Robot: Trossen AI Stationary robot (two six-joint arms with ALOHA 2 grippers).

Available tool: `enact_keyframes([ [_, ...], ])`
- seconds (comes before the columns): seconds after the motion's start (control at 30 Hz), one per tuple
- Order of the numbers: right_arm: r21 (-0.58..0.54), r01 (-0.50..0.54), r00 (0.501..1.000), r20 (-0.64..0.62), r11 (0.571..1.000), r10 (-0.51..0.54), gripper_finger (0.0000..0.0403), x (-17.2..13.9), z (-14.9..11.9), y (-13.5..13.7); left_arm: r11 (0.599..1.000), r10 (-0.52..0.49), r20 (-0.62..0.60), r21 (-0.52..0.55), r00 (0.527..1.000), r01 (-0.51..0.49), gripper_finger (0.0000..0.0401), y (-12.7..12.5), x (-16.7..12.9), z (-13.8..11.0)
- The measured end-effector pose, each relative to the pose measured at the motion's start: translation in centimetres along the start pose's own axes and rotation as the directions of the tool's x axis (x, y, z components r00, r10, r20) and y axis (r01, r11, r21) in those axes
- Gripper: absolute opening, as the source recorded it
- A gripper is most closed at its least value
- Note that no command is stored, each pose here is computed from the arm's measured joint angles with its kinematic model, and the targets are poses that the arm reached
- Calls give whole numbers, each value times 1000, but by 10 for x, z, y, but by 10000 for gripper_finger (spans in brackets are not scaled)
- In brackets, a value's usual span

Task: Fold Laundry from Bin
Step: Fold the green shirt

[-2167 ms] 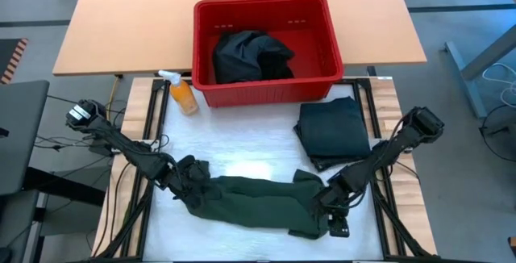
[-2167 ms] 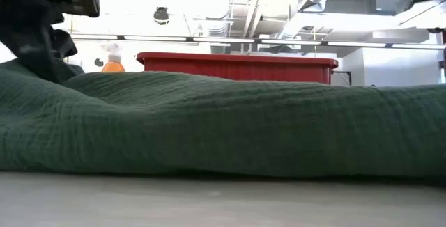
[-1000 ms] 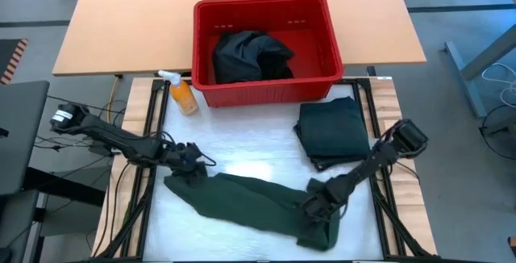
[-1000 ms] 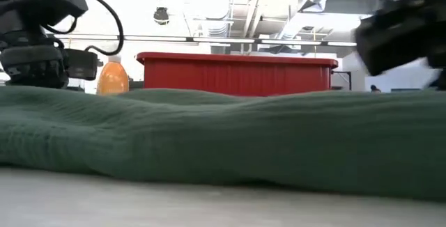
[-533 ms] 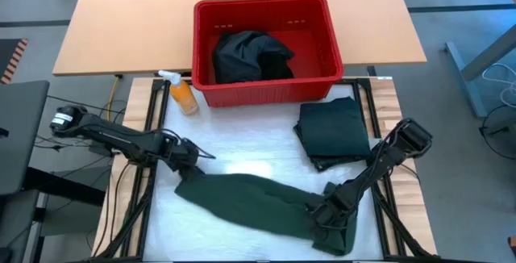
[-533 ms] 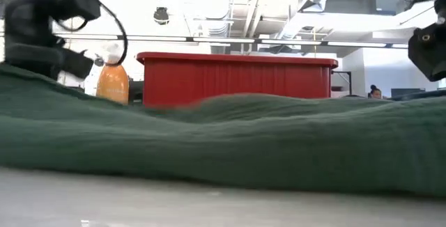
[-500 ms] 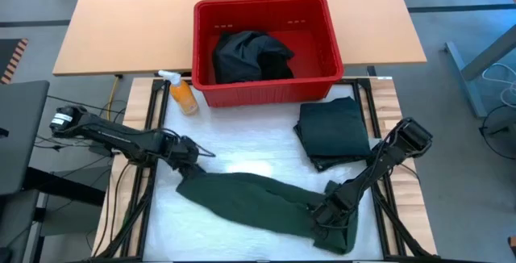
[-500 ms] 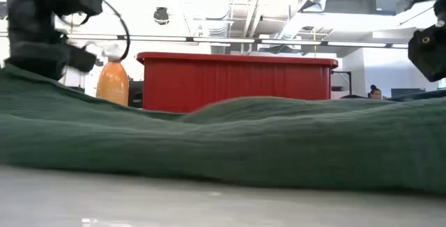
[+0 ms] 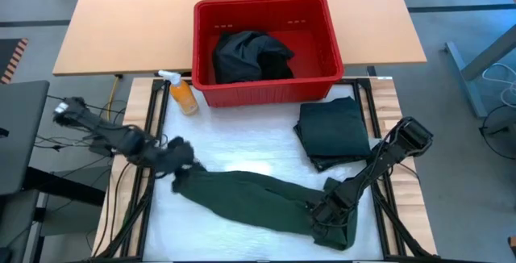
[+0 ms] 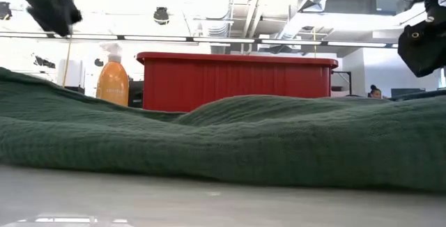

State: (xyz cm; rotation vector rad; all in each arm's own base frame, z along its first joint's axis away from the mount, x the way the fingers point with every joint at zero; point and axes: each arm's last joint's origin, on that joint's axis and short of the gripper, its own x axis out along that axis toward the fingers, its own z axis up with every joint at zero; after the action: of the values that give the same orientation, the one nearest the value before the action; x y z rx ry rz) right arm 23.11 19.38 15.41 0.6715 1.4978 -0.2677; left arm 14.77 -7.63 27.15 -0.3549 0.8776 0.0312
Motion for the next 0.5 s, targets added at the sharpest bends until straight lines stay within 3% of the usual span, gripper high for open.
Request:
enact_keyframes([
  [0.1, 1, 4, 1000, 29, 1000, -4, 140, 0, 2, 0, 987, -108, -25, 119, 994, 110, 162, -23, 0, -14],
  [0.17, 8, 4, 999, 43, 1000, -4, 140, -1, 5, -1, 970, -121, -35, 210, 992, 125, 162, -36, 9, -24],
  [0.33, 33, -1, 998, 63, 999, -1, 140, -2, 13, -2, 923, 8, -72, 384, 997, 21, 162, -53, 44, -43],
  [0.5, 35, -5, 998, 60, 999, 3, 140, -2, 14, -2, 905, 70, -219, 424, 973, 30, 162, -59, 74, -57],
])
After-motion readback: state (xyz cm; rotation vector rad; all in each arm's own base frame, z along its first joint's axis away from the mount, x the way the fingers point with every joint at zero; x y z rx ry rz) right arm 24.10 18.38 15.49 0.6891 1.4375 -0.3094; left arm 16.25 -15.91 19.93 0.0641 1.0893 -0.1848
